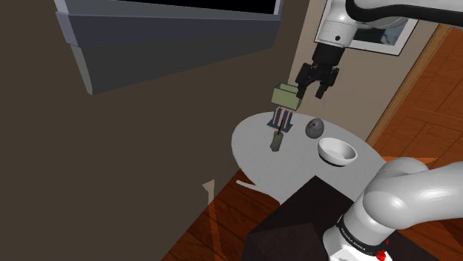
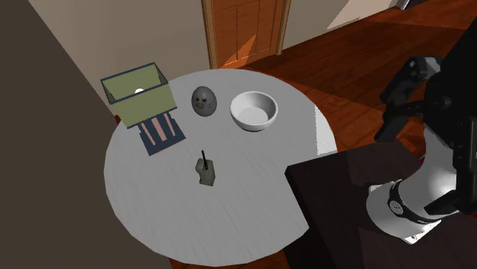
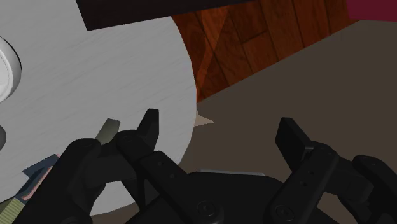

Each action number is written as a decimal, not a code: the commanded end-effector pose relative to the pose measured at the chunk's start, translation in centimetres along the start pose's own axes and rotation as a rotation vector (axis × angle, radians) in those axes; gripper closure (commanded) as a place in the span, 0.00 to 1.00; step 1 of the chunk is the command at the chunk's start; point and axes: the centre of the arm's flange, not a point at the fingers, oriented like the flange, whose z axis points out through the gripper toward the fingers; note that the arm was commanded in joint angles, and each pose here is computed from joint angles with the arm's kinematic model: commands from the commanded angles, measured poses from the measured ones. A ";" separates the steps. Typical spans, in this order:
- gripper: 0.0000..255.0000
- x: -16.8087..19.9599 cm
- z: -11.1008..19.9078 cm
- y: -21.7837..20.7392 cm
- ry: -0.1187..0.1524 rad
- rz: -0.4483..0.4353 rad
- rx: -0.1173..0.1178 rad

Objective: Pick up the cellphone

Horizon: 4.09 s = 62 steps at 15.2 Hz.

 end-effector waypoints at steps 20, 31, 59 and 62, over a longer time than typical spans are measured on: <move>0.00 15.5 15.8 11.6 -0.009 0.109 -0.022; 0.00 23.8 24.9 19.2 -0.015 0.171 -0.034; 1.00 31.3 37.7 27.4 -0.020 0.232 -0.047; 1.00 31.3 37.1 27.4 -0.020 0.232 -0.047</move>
